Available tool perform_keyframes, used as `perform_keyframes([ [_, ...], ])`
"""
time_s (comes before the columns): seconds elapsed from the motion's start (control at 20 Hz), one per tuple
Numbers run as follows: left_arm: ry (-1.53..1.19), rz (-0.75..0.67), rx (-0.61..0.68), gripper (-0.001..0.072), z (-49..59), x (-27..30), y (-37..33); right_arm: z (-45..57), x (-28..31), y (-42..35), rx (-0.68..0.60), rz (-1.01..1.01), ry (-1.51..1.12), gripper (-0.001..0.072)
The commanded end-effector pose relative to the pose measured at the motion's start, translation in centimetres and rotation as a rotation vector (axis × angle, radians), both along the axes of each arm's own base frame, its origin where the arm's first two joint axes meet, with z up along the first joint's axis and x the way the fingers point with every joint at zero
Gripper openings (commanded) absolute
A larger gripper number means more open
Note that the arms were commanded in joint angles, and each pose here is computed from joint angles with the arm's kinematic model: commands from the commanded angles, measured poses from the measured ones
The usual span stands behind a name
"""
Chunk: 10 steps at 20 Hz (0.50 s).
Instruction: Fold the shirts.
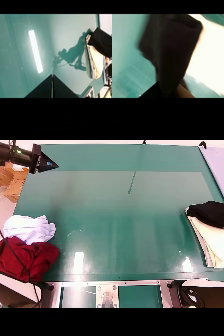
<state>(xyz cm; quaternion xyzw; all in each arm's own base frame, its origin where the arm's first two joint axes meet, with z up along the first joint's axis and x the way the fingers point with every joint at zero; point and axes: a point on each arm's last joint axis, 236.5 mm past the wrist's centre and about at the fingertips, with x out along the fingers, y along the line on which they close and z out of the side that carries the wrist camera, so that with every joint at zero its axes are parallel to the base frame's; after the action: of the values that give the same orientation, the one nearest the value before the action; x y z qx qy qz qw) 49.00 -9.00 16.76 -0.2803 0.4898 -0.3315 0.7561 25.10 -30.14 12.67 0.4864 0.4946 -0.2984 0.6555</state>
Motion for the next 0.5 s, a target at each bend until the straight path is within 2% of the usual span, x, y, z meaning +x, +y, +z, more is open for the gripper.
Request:
perform_keyframes([
  [0.0,0.011,-0.015,-0.003,0.0026,-0.1,-0.4,-0.1,-5.1,-6.6,1.6,0.079,-0.112,0.290,0.0018],
  [0.15,0.016,-0.023,-0.005,0.0026,-0.1,-0.6,-0.2,-9.7,-10.7,3.7,0.176,-0.122,0.482,0.0019],
  [0.25,0.015,-0.022,-0.005,0.0026,-0.1,-0.6,-0.2,-12.1,-12.6,4.4,0.194,-0.127,0.568,0.0021],
  [0.3,0.014,-0.021,-0.005,0.0026,0.0,-0.6,-0.2,-12.9,-13.2,4.5,0.199,-0.124,0.594,0.0119],
  [0.35,0.014,-0.020,-0.005,0.0026,0.0,-0.6,-0.2,-13.5,-13.8,4.7,0.208,-0.121,0.623,0.0444],
  [0.4,0.015,-0.021,-0.005,0.0026,0.0,-0.6,-0.2,-13.6,-14.1,4.7,0.211,-0.119,0.640,0.0593],
  [0.45,0.015,-0.022,-0.005,0.0026,-0.1,-0.6,-0.2,-13.5,-14.0,4.4,0.205,-0.122,0.637,0.0593],
])
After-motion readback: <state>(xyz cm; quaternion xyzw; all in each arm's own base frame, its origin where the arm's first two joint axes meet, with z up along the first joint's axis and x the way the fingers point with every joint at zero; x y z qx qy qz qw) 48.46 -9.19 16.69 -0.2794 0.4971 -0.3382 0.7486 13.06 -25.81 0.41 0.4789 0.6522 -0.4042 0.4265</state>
